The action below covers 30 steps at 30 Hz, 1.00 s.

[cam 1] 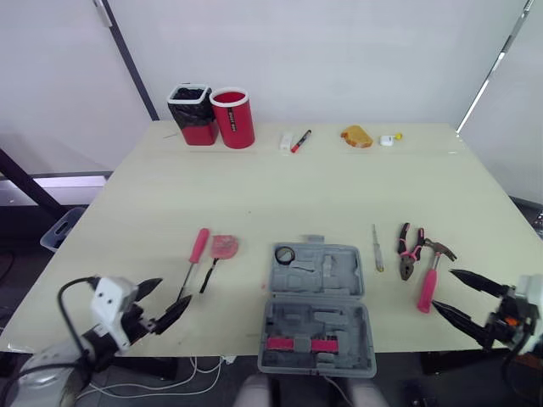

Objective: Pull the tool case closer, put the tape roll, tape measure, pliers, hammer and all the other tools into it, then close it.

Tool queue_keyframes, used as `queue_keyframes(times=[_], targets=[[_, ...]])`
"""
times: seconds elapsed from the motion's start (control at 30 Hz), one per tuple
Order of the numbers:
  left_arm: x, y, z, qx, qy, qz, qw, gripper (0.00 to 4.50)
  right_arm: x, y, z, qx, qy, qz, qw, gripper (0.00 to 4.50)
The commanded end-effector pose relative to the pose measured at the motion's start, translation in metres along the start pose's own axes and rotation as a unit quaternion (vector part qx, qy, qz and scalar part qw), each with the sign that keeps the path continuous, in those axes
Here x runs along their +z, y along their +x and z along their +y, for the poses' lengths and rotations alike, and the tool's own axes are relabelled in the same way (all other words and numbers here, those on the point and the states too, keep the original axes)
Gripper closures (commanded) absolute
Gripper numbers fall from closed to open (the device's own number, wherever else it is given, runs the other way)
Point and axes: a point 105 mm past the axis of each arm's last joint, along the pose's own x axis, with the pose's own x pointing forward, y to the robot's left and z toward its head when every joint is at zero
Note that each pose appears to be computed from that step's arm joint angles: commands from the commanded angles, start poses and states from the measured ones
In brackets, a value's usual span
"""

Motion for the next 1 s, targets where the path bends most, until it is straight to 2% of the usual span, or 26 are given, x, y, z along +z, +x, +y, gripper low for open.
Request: queue_keyframes(times=[0.03,0.2,0.47,0.67,0.83,0.93,1.0], targets=[[0.013,0.015,-0.008,0.014,-0.002,0.000,1.000,0.10,0.018,0.017,0.008,0.049,-0.021,-0.022,0.998,0.00],[0.019,0.041,-0.017,0.042,-0.060,-0.008,0.997,0.10,0.033,0.039,0.007,0.079,-0.031,-0.048,0.995,0.00],[0.004,0.072,-0.010,0.073,-0.059,0.042,0.995,0.10,0.032,0.051,0.005,0.076,-0.033,-0.060,0.995,0.00],[-0.001,0.090,-0.027,0.049,-0.060,0.054,0.996,0.10,0.034,0.053,0.005,0.074,-0.041,-0.065,0.994,0.00],[-0.005,0.096,-0.019,0.077,-0.055,0.066,0.993,0.10,0.038,0.055,0.007,0.075,-0.039,-0.076,0.993,0.00],[-0.008,0.096,-0.019,0.080,-0.052,0.077,0.992,0.79,0.038,0.055,0.008,0.079,-0.040,-0.074,0.993,0.00],[-0.009,0.096,-0.018,0.085,-0.052,0.082,0.992,1.74,0.037,0.055,0.008,0.079,-0.041,-0.072,0.993,0.00]])
